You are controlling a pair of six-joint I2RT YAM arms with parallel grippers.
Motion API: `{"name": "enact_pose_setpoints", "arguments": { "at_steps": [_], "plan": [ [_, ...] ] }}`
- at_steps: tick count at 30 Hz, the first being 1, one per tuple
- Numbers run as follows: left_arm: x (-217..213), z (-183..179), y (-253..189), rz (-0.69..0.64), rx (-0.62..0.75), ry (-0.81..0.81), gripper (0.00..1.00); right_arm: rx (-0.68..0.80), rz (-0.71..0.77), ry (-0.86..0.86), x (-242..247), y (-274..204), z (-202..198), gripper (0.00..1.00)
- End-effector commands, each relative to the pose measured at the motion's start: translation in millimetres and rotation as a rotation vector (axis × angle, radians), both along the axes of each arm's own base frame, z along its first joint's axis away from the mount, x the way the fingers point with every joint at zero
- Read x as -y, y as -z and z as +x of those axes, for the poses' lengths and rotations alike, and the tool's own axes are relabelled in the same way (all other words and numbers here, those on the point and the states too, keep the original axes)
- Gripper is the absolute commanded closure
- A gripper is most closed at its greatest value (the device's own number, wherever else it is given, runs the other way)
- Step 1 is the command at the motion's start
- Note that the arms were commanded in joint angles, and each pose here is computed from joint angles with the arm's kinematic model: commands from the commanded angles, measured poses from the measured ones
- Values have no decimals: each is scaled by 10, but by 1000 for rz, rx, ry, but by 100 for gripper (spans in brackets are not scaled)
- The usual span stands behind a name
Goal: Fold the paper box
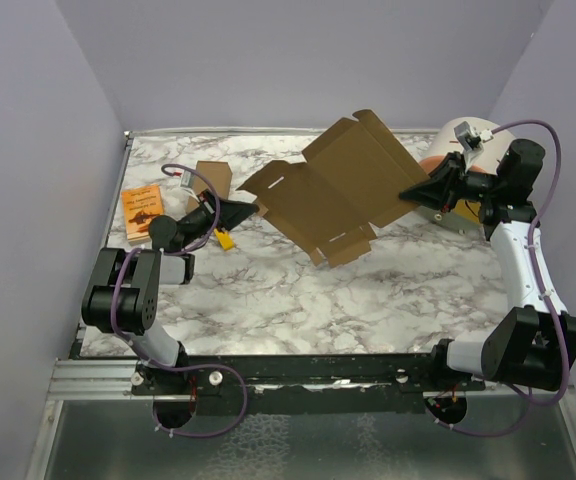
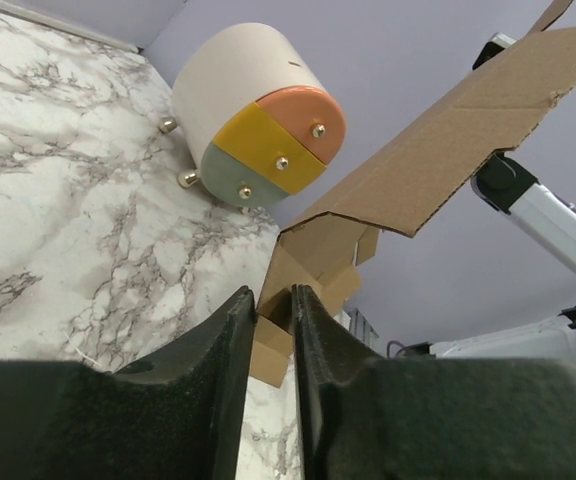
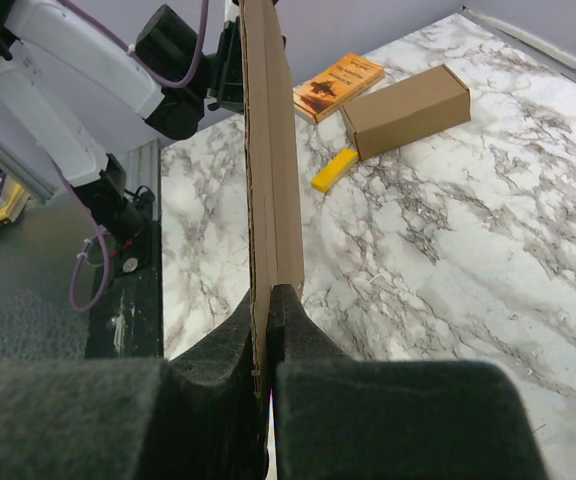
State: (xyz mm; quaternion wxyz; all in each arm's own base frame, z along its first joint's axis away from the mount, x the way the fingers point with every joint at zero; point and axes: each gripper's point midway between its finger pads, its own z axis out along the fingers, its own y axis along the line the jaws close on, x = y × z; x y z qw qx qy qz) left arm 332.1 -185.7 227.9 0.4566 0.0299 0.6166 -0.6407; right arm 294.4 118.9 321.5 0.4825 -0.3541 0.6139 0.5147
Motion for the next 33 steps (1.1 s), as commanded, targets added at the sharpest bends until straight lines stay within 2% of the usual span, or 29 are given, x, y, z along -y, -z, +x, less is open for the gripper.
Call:
{"name": "enact_pose_setpoints", "arguments": {
  "at_steps": [1, 8, 16, 17, 18, 19, 20, 21, 24, 26, 29, 33],
  "plan": [
    [-5, -174, -432, -14, 304, -28, 80, 28, 40, -270, -37, -127, -509, 99],
    [-14, -187, -441, -6, 324, -41, 99, 29, 40, -270, -37, -127, -511, 99],
    [-97, -175, -459, -7, 343, -104, 100, 31, 39, -269, -36, -120, -507, 99],
    [-162, -155, -466, -16, 335, -139, 96, 30, 38, -263, -37, -115, -496, 99],
    [-263, -135, -466, -28, 325, -192, 88, 32, 36, -253, -38, -112, -480, 99],
    [-382, -135, -486, -40, 321, -249, 73, 32, 35, -245, -39, -101, -465, 99],
    [-513, -139, -506, -52, 321, -314, 62, 33, 33, -240, -39, -93, -454, 99],
    [-646, -163, -542, -61, 329, -374, 57, 31, 33, -236, -38, -77, -445, 99],
    [-907, -260, -733, -67, 367, -473, 55, 34, 30, -223, -39, -44, -418, 99],
    [-950, -274, -891, -24, 396, -497, 55, 34, 29, -218, -38, -18, -405, 99],
    [-935, -201, -1133, 102, 420, -507, 54, 57, 27, -215, -48, -1, -408, 99],
    [-827, -124, -1396, 265, 426, -418, 54, 122, 33, -203, -104, -4, -414, 99]
  ]
}}
